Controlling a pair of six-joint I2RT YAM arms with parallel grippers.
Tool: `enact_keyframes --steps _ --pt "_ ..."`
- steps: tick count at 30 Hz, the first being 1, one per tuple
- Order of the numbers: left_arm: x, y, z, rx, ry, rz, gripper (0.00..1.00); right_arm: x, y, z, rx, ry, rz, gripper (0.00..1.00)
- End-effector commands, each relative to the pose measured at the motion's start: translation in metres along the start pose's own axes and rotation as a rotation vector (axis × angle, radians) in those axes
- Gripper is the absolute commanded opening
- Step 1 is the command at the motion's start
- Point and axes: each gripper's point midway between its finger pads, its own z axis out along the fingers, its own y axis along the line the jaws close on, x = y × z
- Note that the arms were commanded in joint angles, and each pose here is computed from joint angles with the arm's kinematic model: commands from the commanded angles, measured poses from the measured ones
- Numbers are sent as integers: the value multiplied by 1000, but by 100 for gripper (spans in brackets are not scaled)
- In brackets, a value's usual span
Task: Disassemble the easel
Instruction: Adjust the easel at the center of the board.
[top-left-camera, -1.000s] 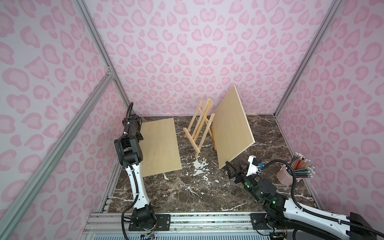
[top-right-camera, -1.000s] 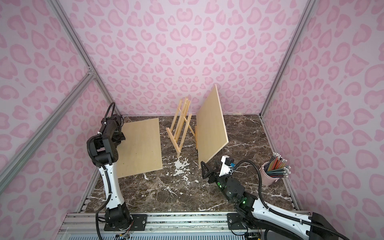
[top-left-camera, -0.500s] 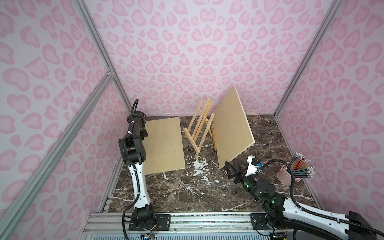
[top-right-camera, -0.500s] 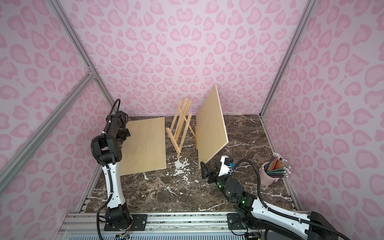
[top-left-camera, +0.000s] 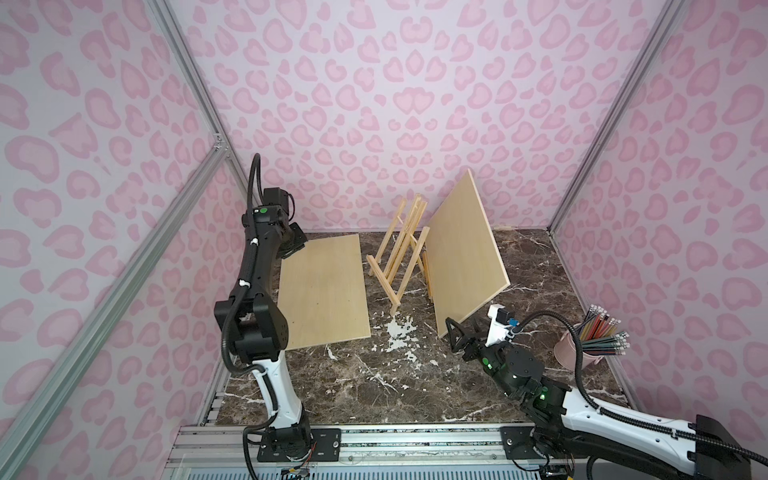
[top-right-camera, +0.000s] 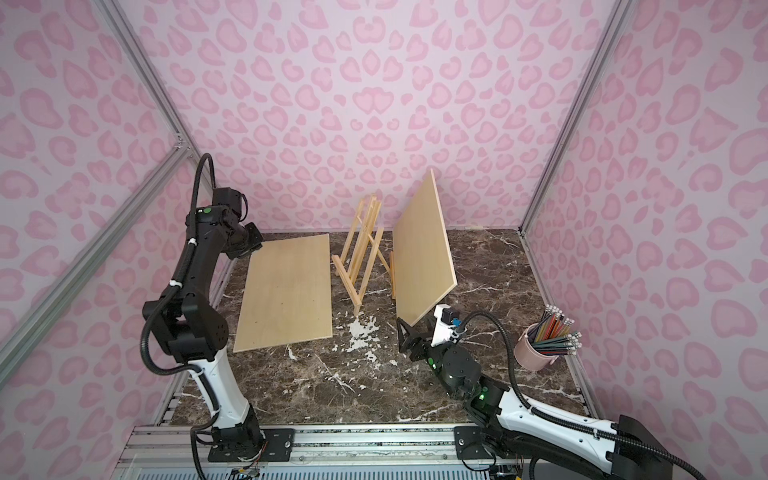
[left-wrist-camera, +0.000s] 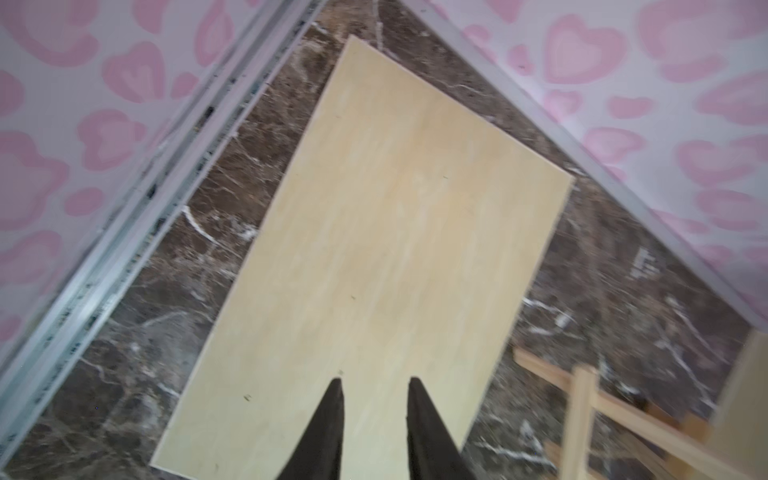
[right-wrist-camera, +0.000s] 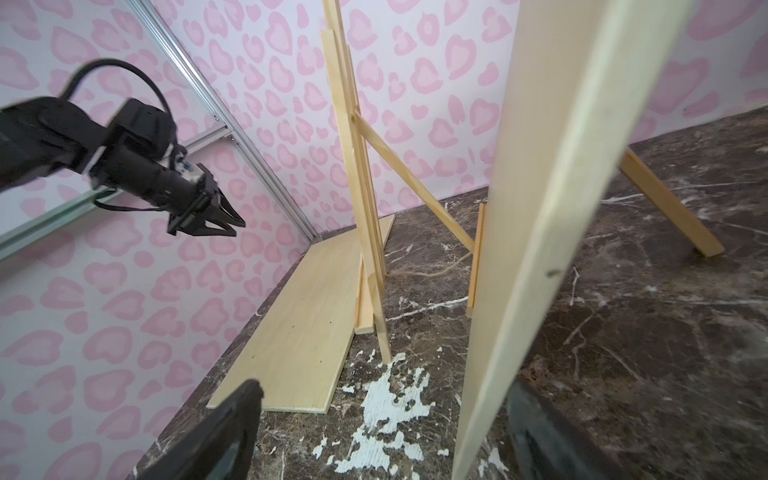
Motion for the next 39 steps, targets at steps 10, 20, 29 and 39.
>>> enact_keyframes --steps 10,20,29,39 --pt "129 -24 -97 355 -63 34 98 -52 54 45 86 64 -94 85" --pt "212 17 -82 398 17 53 98 -111 43 27 228 -87 -44 82" --pt "244 10 -61 456 86 73 99 -160 44 -19 175 -153 24 80" --pt "258 25 -39 398 59 72 99 -196 126 -24 -76 -85 53 75"
